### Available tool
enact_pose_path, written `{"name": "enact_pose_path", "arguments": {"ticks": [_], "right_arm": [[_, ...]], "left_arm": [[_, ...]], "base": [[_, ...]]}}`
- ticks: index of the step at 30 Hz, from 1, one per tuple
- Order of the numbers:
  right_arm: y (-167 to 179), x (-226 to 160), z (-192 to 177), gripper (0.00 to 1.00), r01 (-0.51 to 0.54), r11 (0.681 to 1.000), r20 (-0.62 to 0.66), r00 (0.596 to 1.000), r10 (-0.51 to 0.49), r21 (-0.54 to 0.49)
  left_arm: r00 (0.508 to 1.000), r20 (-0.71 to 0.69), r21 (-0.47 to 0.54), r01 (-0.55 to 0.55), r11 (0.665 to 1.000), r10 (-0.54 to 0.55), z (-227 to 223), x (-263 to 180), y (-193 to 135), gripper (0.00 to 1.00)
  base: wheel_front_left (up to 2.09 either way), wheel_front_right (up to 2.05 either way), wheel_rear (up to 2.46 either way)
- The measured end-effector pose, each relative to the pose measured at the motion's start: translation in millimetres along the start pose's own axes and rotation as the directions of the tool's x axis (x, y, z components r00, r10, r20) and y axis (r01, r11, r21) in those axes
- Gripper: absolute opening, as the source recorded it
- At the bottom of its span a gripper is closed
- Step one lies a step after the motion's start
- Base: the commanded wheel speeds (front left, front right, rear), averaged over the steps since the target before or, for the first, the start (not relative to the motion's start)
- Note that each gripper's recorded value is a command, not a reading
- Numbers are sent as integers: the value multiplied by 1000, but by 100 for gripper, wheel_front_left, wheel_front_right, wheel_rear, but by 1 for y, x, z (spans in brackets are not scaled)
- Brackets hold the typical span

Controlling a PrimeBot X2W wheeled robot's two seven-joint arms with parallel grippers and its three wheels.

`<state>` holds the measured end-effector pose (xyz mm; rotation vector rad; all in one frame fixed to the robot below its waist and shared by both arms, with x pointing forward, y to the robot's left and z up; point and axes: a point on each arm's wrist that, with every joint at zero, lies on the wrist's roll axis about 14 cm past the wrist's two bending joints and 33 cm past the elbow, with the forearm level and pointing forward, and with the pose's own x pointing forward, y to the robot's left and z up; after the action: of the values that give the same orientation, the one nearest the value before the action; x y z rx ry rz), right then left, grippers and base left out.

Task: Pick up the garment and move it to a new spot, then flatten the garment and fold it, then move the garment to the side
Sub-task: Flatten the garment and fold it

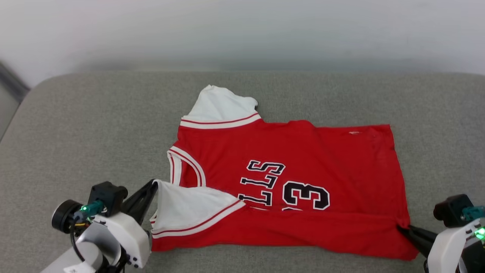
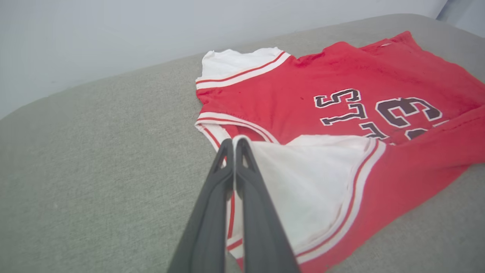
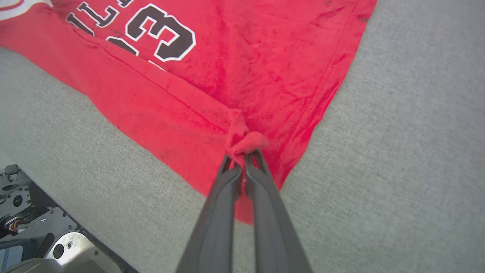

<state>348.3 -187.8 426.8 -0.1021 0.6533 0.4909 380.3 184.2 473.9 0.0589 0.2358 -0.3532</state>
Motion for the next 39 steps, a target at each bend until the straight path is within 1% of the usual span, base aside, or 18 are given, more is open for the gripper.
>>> {"name": "enact_pose_path", "arguments": {"ticks": [6,10,14,17,20,21,22,23,28,34,36,39], "right_arm": [[-10,21,-2,0,6,1000,-32,999,-5,13],[-15,37,-6,0,7,1000,-55,998,-6,22],[-16,50,-18,0,2,1000,-98,995,1,29],[-16,55,-23,0,0,1000,-113,994,3,27],[-12,56,-27,0,-7,999,-122,992,10,32],[-11,56,-26,17,-9,999,-115,993,13,36],[-10,55,-24,49,-10,999,-104,995,14,40],[-10,54,-20,100,-8,999,-89,996,11,36],[-11,40,2,100,4,1000,16,1000,-5,28],[-8,19,19,100,14,1000,88,996,-14,2],[-7,15,24,100,16,1000,103,995,-15,-9],[-2,12,29,100,7,1000,112,994,-5,-17]], "left_arm": [[999,-53,14,13,1000,-12,-20,29,10,0],[997,-80,3,10,1000,-10,-33,45,14,0],[989,-146,-13,8,1000,-9,-57,51,18,0],[981,-192,-28,14,1000,-19,-75,52,15,0],[976,-214,-39,16,999,-24,-83,51,12,0],[976,-215,-51,12,999,-23,-84,51,11,0],[977,-214,-54,8,999,-19,-83,50,10,18],[978,-209,-51,5,999,-16,-82,49,11,100],[990,-144,-20,-10,1000,7,-58,41,20,100],[997,-78,83,-17,996,24,-8,28,39,100],[992,-124,95,-14,995,26,-1,23,42,100],[964,-266,84,13,996,9,-7,12,41,100]], "base": [[0,0,0],[0,0,0],[0,0,0],[0,0,0],[0,0,0],[0,0,0],[0,0,0],[0,0,0],[0,0,0],[0,0,0],[0,0,0],[0,0,0]]}}
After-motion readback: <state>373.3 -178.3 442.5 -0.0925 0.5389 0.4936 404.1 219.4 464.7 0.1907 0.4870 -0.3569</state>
